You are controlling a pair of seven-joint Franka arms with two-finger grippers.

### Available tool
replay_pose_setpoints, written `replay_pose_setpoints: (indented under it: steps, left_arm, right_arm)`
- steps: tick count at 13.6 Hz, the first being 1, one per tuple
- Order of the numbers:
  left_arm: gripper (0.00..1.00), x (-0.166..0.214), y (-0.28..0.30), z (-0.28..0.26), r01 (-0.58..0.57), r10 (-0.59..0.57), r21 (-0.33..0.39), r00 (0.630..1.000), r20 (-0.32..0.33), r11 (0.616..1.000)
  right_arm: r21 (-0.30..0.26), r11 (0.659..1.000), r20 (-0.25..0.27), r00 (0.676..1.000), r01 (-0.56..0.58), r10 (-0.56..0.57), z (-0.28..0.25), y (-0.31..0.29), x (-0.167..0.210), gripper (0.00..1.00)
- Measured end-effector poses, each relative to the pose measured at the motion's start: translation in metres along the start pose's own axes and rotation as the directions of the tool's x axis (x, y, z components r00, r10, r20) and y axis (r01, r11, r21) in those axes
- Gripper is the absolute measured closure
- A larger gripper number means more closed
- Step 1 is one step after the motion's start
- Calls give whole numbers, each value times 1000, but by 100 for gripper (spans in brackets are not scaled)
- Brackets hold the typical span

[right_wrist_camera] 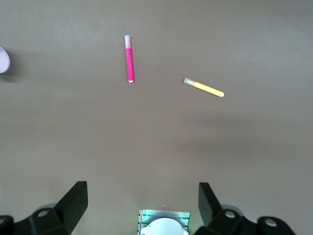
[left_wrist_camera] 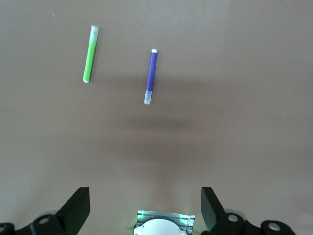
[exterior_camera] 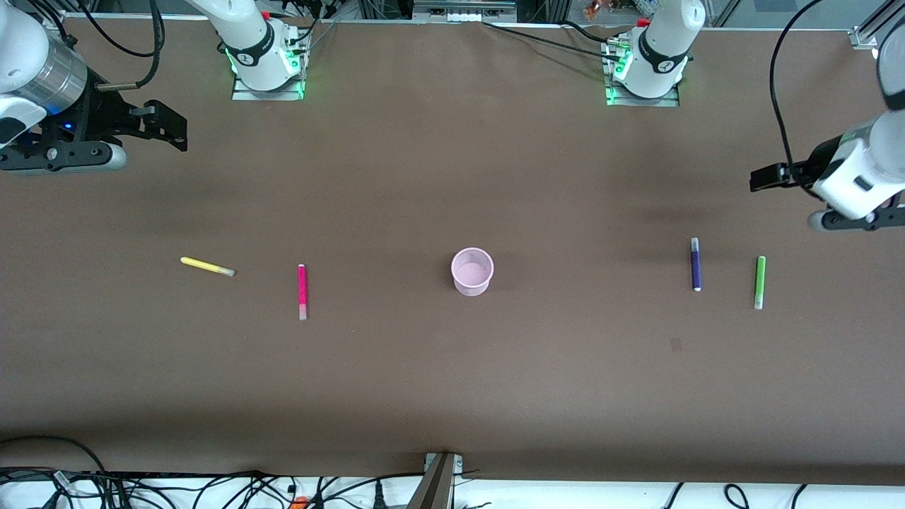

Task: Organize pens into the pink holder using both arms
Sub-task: 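Reach the left gripper down to the purple marker, then grasp the purple marker with the left gripper and lift it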

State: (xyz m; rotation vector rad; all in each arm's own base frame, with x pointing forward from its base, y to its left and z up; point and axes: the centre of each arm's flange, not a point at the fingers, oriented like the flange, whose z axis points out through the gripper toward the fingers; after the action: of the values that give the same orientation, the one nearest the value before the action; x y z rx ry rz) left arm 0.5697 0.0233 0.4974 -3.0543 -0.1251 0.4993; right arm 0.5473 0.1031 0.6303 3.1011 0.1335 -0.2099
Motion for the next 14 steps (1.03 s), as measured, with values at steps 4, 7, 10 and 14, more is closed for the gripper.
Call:
replay_pose_setpoints:
  steps: [4,7,10,14]
  left_arm:
    - [0,45,3,67,-27,27,-2,1000,-12,1000]
    - [0,65,4,125,-91,91,-3,995,-52,996]
    - [0,80,-2,178,-116,115,-4,986,-120,993]
    - [0,86,3,240,-135,132,0,969,-210,991]
  right_arm:
    - [0,1000,4,1000,0,0,2,0,2,0]
    - [0,1000,3,1000,2,-2,1,-1,2,0]
    - [-1,1000,2,1000,25,-25,1,-5,2,0]
    - [1,997,-5,997,82,-82,3,-8,5,0]
